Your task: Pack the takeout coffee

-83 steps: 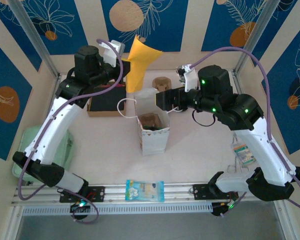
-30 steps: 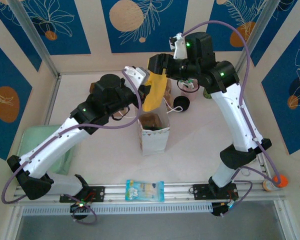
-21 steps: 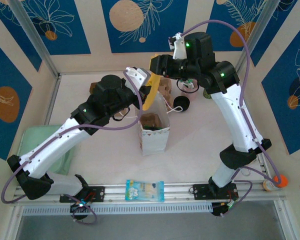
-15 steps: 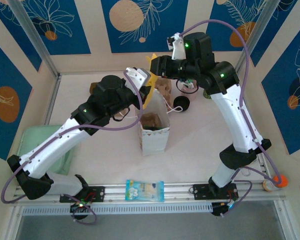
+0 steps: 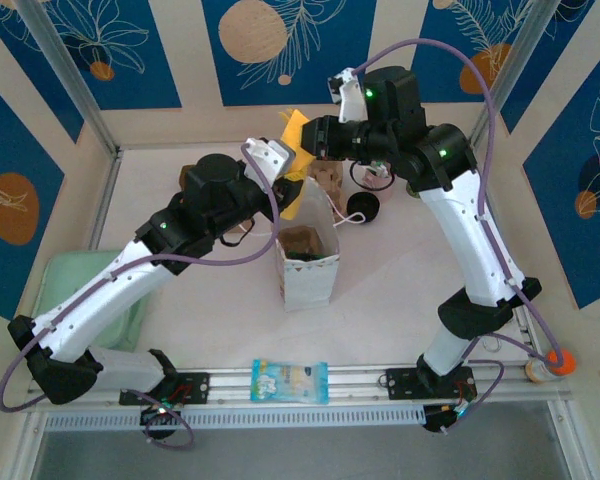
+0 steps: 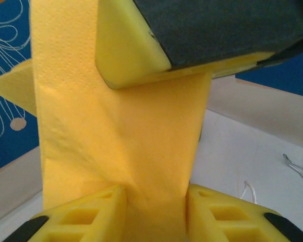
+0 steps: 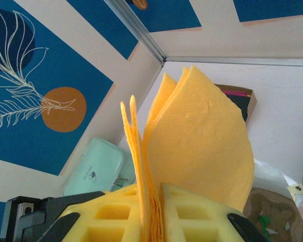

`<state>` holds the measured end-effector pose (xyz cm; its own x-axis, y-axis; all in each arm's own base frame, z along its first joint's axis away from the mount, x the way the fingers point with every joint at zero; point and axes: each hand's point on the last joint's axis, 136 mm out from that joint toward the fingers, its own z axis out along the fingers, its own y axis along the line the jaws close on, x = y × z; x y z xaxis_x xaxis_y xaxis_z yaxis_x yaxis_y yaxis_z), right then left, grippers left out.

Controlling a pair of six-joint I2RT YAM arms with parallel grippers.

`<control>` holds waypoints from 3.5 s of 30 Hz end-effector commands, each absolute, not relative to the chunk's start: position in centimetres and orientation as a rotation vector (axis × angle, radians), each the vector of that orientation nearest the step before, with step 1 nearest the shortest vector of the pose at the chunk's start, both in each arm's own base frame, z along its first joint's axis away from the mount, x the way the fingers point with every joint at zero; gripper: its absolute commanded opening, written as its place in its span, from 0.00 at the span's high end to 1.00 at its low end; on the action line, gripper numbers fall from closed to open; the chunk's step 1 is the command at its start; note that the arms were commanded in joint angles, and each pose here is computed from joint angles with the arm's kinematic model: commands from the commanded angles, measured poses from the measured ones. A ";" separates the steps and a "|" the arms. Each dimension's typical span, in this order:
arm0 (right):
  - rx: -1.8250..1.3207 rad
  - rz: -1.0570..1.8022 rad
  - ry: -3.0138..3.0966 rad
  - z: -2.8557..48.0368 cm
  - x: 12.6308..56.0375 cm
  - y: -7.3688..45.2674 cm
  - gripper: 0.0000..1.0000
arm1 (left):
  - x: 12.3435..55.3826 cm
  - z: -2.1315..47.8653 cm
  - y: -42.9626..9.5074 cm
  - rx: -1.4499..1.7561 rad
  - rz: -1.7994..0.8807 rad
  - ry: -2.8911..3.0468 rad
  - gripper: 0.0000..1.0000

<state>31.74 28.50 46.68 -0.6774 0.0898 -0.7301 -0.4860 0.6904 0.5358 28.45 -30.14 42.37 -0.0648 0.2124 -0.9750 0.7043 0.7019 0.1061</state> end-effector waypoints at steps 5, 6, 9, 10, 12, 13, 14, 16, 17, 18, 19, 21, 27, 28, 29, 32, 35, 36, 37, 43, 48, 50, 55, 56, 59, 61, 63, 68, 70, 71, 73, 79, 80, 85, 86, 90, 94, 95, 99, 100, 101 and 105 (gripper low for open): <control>-0.377 0.806 2.129 45.9 31.5 28.7 0.86 | 26.3 43.5 -30.3 0.802 -0.597 1.638 0.66; -0.383 0.784 2.131 45.7 31.4 28.8 0.86 | 26.1 43.7 -30.2 0.804 -0.608 1.637 0.65; -0.394 0.711 2.131 45.3 31.4 28.5 0.86 | 25.6 44.2 -30.0 0.808 -0.637 1.634 0.62; -0.397 0.688 2.132 45.2 31.4 28.5 0.86 | 25.5 44.3 -29.9 0.803 -0.644 1.633 0.60; -0.406 0.659 2.132 45.0 31.3 28.4 0.87 | 25.3 44.6 -29.5 0.795 -0.657 1.631 0.58; -0.408 0.646 2.133 44.9 31.2 28.4 0.86 | 25.2 44.7 -29.3 0.792 -0.668 1.632 0.58; -0.412 0.637 2.133 44.8 31.2 28.4 0.87 | 25.1 44.8 -29.2 0.790 -0.680 1.634 0.57; -0.418 0.623 2.135 44.5 31.1 28.4 0.87 | 25.0 44.8 -28.9 0.783 -0.714 1.640 0.56; -0.418 0.620 2.135 44.4 31.0 28.4 0.87 | 24.9 44.8 -28.9 0.779 -0.746 1.645 0.54; -0.420 0.616 2.139 44.2 31.1 28.4 0.87 | 24.8 44.7 -28.9 0.773 -0.801 1.649 0.53; -0.418 0.610 2.142 44.0 31.1 28.3 0.88 | 24.8 44.8 -28.7 0.762 -0.856 1.649 0.52; -0.413 0.596 2.141 43.9 31.1 28.1 0.89 | 24.7 45.0 -28.4 0.747 -0.923 1.642 0.52; -0.402 0.556 2.123 44.0 31.5 27.3 0.89 | 24.4 45.7 -27.3 0.717 -0.996 1.629 0.50; -0.403 0.552 2.127 43.8 31.6 27.3 0.89 | 24.4 45.7 -27.2 0.716 -1.009 1.627 0.50; -0.405 0.546 2.130 43.7 31.6 27.2 0.89 | 24.3 45.7 -27.1 0.713 -1.023 1.629 0.50; -0.395 0.514 2.134 43.5 31.7 26.8 0.90 | 23.9 46.1 -26.7 0.705 -1.076 1.616 0.50; -0.382 0.478 2.119 43.5 31.8 26.2 0.90 | 23.7 46.5 -26.3 0.700 -1.115 1.604 0.49; -0.378 0.466 2.114 43.5 31.9 26.0 0.90 | 23.6 46.6 -26.2 0.696 -1.125 1.604 0.49; -0.373 0.456 2.112 43.5 31.9 25.7 0.90 | 23.6 46.6 -26.2 0.695 -1.133 1.604 0.49; -0.358 0.448 2.112 43.2 32.2 25.2 0.90 | 24.0 46.2 -26.0 0.683 -1.146 1.612 0.48; -0.394 0.461 2.122 42.3 32.3 26.0 0.91 | 24.1 46.0 -26.0 0.680 -1.157 1.619 0.48; -0.408 0.470 2.123 41.9 32.2 26.5 0.91 | 24.2 45.8 -25.9 0.677 -1.158 1.624 0.48; -0.475 0.516 2.115 40.9 31.6 28.4 0.91 | 24.3 45.1 -25.9 0.670 -1.157 1.641 0.47; -0.476 0.513 2.120 40.7 31.6 28.5 0.91 | 24.3 45.0 -25.9 0.667 -1.156 1.644 0.47; -0.492 0.530 2.117 40.3 31.7 29.1 0.91 | 24.3 44.6 -25.8 0.662 -1.154 1.651 0.47; -0.496 0.540 2.106 40.1 31.8 29.4 0.92 | 24.3 44.4 -25.7 0.657 -1.153 1.655 0.47; -0.496 0.539 2.098 39.8 32.1 29.6 0.92 | 24.2 44.2 -25.6 0.651 -1.147 1.658 0.47; -0.501 0.530 2.105 39.0 32.5 29.9 0.92 | 23.9 43.8 -25.3 0.641 -1.142 1.658 0.47; -0.497 0.517 2.111 38.4 32.7 29.8 0.93 | 23.8 43.7 -25.2 0.637 -1.142 1.661 0.47; -0.495 0.515 2.112 38.2 32.8 29.8 0.93 | 23.8 43.6 -25.1 0.635 -1.143 1.660 0.47; -0.495 0.508 2.105 37.6 33.2 29.7 0.94 | 23.7 43.5 -25.1 0.630 -1.146 1.659 0.47; -0.486 0.519 2.100 36.5 33.7 29.3 0.96 | 23.5 43.1 -24.9 0.618 -1.153 1.662 0.47; -0.487 0.524 2.099 36.4 33.6 29.3 0.96 | 23.5 43.1 -24.8 0.617 -1.152 1.660 0.47; -0.490 0.522 2.116 35.5 33.7 29.3 0.96 | 23.5 42.9 -24.8 0.611 -1.150 1.664 0.47; -0.490 0.524 2.118 35.4 33.7 29.3 0.96 | 23.5 42.9 -24.8 0.611 -1.150 1.662 0.47; -0.499 0.529 2.124 34.7 33.6 29.4 0.96 | 23.4 42.6 -24.7 0.604 -1.150 1.665 0.47; -0.509 0.527 2.120 34.2 33.6 29.4 0.96 | 23.3 42.4 -24.7 0.600 -1.157 1.671 0.47; -0.507 0.524 2.121 34.1 33.6 29.3 0.97 | 23.2 42.4 -24.7 0.602 -1.161 1.670 0.47; -0.506 0.521 2.130 33.4 33.8 29.3 0.99 | 23.2 42.1 -24.7 0.598 -1.166 1.678 0.47; -0.506 0.521 2.136 33.1 33.9 29.3 0.99 | 23.1 42.0 -24.6 0.596 -1.165 1.679 0.46; -0.505 0.520 2.141 32.9 33.9 29.3 0.99 | 23.1 42.0 -24.5 0.593 -1.161 1.680 0.47; -0.508 0.515 2.154 32.3 34.0 29.4 0.99 | 23.1 41.6 -24.4 0.590 -1.148 1.692 0.46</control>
<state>34.00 29.30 31.63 -0.5824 -0.1857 -0.7914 -0.5062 0.8446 0.1744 23.17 -24.90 40.99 -0.4299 -0.0960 -0.8978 0.7958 0.4295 -0.4270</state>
